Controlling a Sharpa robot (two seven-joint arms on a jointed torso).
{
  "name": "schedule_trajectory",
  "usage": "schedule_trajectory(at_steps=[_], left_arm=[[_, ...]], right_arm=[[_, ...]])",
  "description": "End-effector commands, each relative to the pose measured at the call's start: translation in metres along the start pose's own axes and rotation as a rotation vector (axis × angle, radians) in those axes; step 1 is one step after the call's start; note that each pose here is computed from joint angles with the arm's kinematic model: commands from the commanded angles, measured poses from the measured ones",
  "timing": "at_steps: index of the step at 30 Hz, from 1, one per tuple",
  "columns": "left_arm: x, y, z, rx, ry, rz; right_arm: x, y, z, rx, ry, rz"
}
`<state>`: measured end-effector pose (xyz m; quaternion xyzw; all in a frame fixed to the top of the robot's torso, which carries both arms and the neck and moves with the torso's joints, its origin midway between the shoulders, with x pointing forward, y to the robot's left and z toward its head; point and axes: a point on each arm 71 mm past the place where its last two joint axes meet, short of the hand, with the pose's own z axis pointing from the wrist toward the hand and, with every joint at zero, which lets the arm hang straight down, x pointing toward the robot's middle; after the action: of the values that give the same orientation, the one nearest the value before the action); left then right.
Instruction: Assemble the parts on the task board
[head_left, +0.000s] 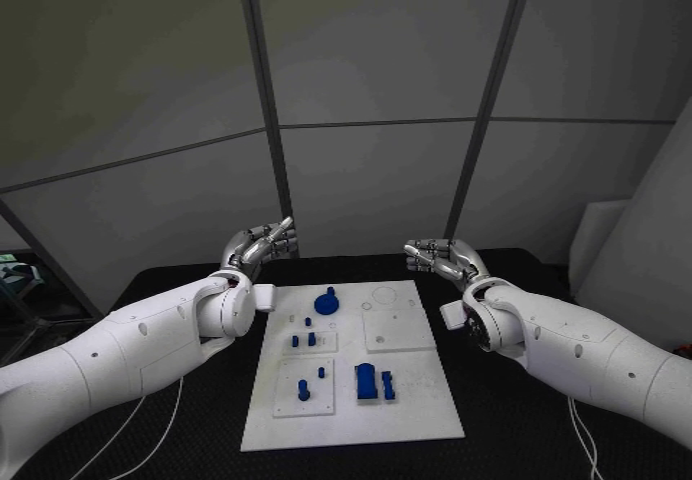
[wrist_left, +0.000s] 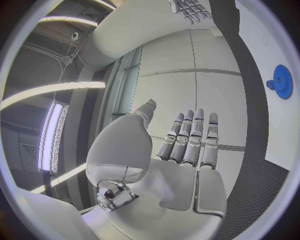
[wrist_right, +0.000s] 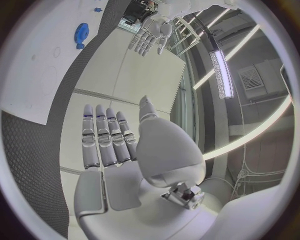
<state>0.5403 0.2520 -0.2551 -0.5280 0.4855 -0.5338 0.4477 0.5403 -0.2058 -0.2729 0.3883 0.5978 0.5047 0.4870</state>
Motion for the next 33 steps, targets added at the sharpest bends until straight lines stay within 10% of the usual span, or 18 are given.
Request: schedule_trajectory(at_steps=[1,19,33], left_arm=[[0.0066,-0.0033,-0.0046,0.010,-0.013,0.019],[0.0639,-0.0194,-0.0727,0.029,-0.025,0.115],[0.0663,-0.0203,-0.0767,0.030,-0.026,0.119]], right_arm=[[0.002,0.008,-0.003,-0.019,-0.034,0.028],[0.019,0.049,-0.067,-0.007,-0.197,0.192],[0.021,0.052,-0.074,0.004,-0.211,0.202]])
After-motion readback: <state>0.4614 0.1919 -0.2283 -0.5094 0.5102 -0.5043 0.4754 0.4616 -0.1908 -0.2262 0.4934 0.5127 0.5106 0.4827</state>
